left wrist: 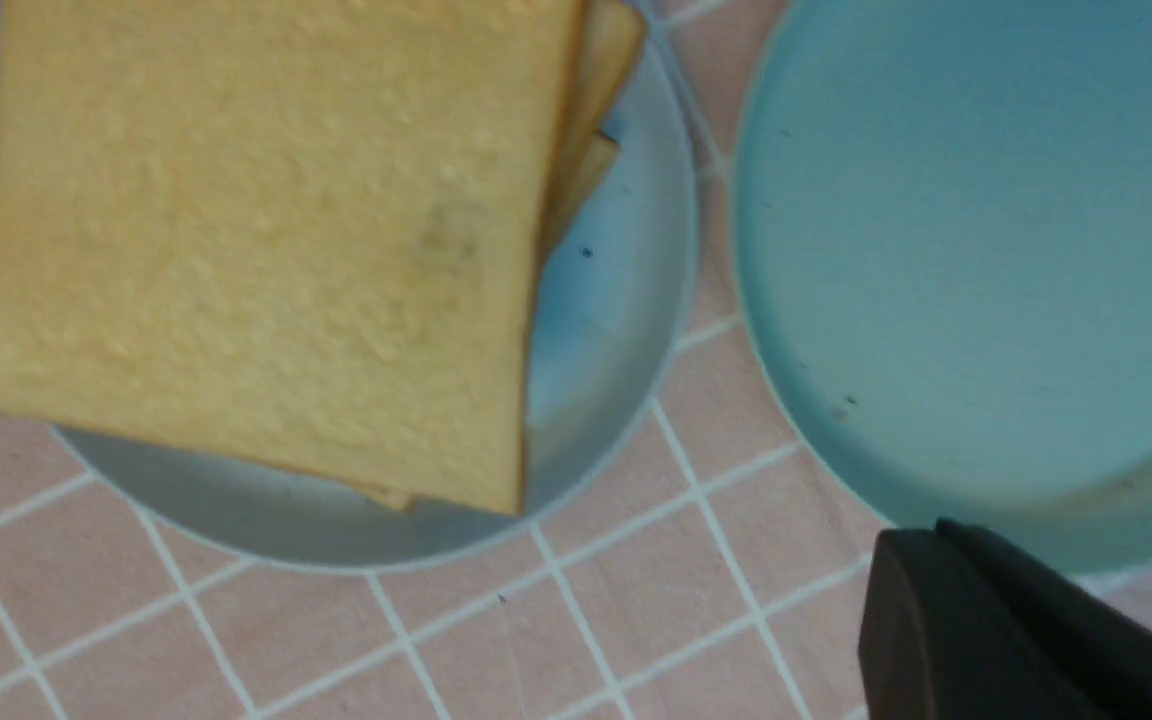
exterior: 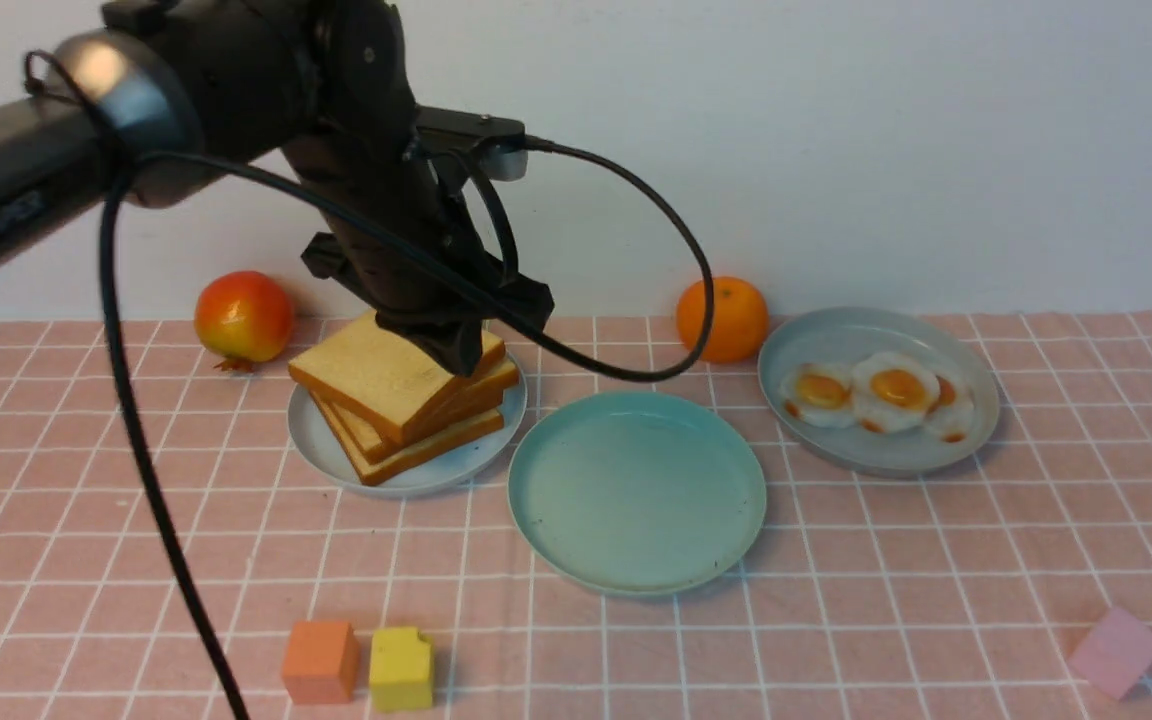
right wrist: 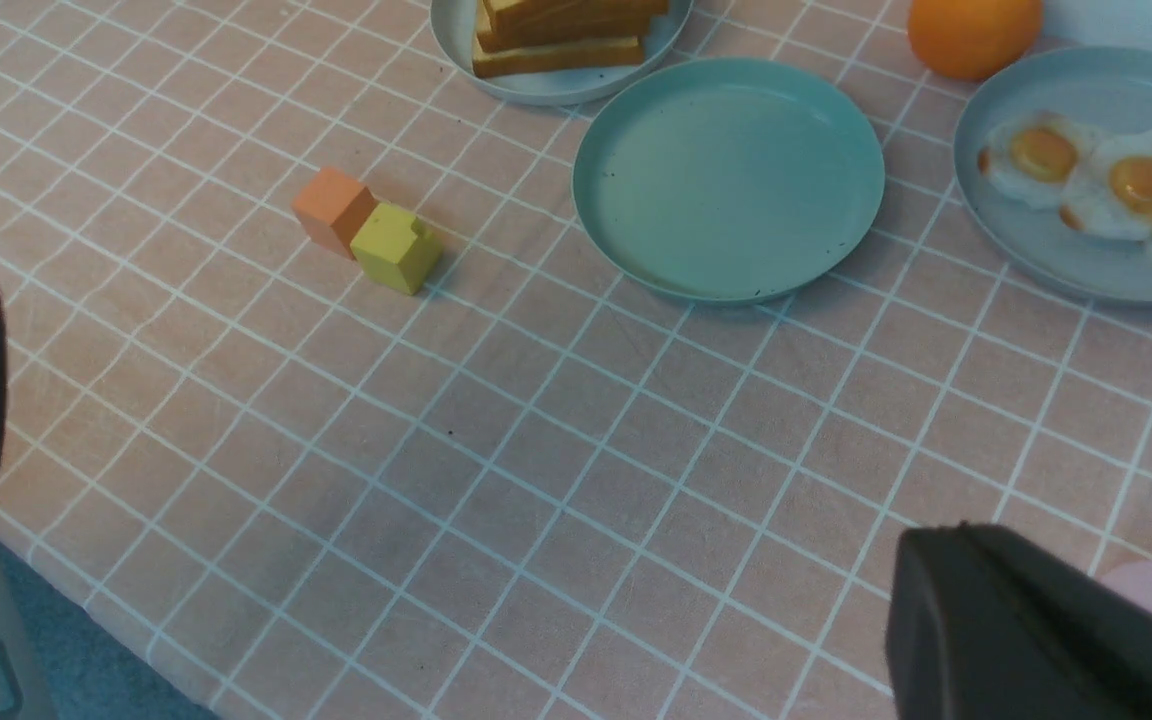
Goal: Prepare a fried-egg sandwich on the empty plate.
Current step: Use the left arm to grab a slice of bread
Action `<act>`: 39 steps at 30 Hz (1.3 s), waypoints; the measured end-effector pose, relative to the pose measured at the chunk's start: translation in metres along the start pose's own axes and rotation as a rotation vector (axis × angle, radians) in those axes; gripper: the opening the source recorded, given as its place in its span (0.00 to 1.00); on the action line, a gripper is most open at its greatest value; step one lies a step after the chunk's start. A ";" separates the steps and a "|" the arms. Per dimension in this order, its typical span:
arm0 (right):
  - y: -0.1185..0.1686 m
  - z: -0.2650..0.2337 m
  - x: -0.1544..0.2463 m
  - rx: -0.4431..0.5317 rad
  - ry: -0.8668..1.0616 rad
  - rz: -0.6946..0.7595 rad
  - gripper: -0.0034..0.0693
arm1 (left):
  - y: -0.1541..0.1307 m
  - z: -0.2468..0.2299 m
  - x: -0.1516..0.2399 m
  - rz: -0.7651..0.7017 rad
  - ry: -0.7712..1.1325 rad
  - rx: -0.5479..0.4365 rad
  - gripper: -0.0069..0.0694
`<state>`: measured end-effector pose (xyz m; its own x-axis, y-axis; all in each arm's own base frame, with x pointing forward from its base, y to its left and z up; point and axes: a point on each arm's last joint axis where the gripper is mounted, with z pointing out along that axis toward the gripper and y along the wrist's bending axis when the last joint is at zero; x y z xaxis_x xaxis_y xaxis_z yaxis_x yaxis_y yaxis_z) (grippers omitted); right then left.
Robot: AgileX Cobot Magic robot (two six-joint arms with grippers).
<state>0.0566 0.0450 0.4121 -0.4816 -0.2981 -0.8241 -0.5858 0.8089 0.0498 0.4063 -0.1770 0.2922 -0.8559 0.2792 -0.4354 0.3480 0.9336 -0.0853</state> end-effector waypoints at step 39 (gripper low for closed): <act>0.005 -0.011 0.006 -0.020 -0.023 -0.003 0.12 | -0.009 0.031 -0.036 0.239 -0.200 -0.160 0.11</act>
<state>0.0438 0.0422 0.4137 -0.4646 -0.2889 -0.8371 -0.6006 0.7975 0.0581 0.4463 -0.2025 0.2811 -0.6600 0.4592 -0.5946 0.4513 0.8751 0.1749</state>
